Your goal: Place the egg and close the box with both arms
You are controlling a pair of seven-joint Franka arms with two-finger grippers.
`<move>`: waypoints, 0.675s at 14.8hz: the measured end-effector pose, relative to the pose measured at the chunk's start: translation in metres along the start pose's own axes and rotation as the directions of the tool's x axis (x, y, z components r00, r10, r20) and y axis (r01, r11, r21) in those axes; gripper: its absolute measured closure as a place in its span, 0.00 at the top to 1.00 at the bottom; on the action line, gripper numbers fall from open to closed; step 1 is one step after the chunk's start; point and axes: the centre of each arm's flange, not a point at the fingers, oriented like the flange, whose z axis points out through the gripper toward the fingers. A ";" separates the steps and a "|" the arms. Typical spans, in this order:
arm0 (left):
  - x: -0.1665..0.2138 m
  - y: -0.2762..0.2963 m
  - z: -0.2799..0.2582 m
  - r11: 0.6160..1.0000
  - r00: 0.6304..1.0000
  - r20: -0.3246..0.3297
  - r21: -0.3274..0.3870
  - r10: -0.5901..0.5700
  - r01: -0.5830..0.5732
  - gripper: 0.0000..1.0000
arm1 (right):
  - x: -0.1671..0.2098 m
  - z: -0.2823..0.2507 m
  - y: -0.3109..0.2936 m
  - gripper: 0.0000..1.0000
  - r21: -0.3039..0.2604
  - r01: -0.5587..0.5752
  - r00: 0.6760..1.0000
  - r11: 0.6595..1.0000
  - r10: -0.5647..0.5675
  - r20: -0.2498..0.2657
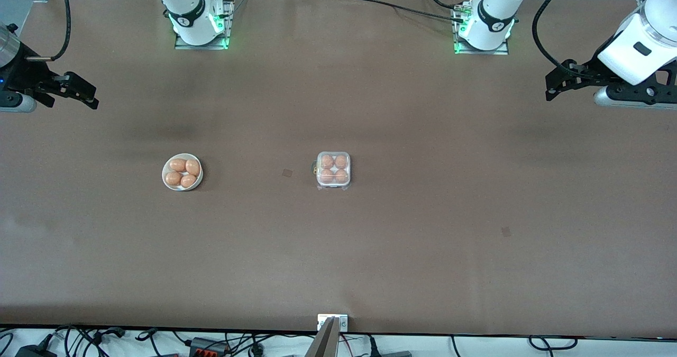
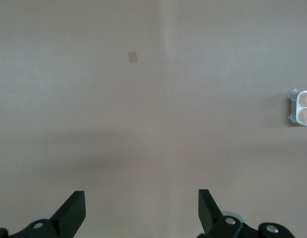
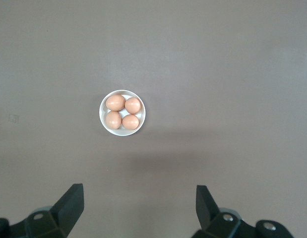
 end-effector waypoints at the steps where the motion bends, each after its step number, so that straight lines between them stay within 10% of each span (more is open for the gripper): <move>1: 0.000 0.000 -0.001 1.000 1.000 -0.001 0.000 0.000 0.000 1.00 | -0.001 -0.001 0.000 1.00 0.000 0.000 1.000 1.000 0.000 0.002; 10: 0.003 0.000 0.003 1.000 1.000 0.006 0.001 0.000 0.000 1.00 | -0.005 -0.004 0.001 1.00 0.000 -0.002 1.000 1.000 0.002 0.006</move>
